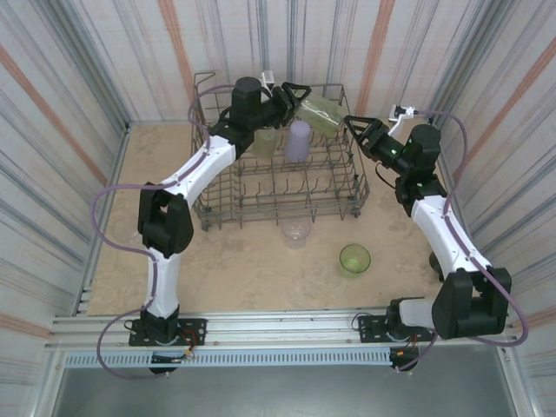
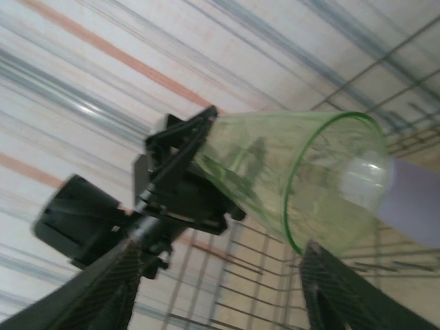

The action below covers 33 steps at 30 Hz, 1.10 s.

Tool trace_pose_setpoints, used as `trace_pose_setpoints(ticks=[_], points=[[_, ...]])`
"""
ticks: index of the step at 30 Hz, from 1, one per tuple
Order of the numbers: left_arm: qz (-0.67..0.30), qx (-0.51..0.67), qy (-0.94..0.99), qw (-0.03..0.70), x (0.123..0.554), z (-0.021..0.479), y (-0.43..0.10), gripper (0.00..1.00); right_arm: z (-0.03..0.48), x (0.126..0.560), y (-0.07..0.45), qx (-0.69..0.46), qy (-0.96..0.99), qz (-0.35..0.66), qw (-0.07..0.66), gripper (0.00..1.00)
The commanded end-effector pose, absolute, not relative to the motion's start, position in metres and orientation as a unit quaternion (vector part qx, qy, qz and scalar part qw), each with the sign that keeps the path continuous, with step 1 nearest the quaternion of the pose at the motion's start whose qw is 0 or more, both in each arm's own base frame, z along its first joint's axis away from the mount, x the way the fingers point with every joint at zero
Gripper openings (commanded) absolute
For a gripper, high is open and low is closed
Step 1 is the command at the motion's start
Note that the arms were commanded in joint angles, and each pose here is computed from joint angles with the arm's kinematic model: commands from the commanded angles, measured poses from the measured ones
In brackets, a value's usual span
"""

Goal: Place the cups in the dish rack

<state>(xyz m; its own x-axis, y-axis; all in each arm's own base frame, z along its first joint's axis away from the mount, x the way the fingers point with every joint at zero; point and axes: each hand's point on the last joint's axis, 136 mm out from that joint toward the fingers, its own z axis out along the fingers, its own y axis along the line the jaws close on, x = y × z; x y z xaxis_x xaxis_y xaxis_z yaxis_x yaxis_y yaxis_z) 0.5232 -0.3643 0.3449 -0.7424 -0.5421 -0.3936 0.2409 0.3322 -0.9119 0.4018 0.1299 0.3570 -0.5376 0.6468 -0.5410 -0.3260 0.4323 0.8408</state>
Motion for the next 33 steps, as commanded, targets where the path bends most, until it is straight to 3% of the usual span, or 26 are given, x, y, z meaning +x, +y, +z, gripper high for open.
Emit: trace_pose_setpoints(ticks=[1,7,8,9,18,33], points=[[-0.515,-0.057,0.754,0.403,0.532,0.346,-0.372,0.00,0.335,0.397,0.105,0.128,0.752,0.435,0.477,0.72],[-0.480,-0.029,0.768,0.423,0.550,0.339,-0.386,0.00,0.326,0.389,0.086,0.146,0.763,0.389,0.494,0.86],[-0.473,-0.019,0.769,0.429,0.552,0.340,-0.389,0.00,0.323,0.388,0.083,0.151,0.765,0.381,0.497,0.95],[-0.460,-0.008,0.772,0.438,0.553,0.340,-0.391,0.00,0.321,0.387,0.080,0.155,0.766,0.374,0.499,0.96],[-0.342,0.060,0.767,0.540,0.563,0.342,-0.394,0.00,0.315,0.381,0.059,0.164,0.770,0.334,0.518,0.98],[-0.283,0.118,0.728,0.613,0.578,0.325,-0.427,0.00,0.314,0.384,0.043,0.168,0.770,0.303,0.536,0.99]])
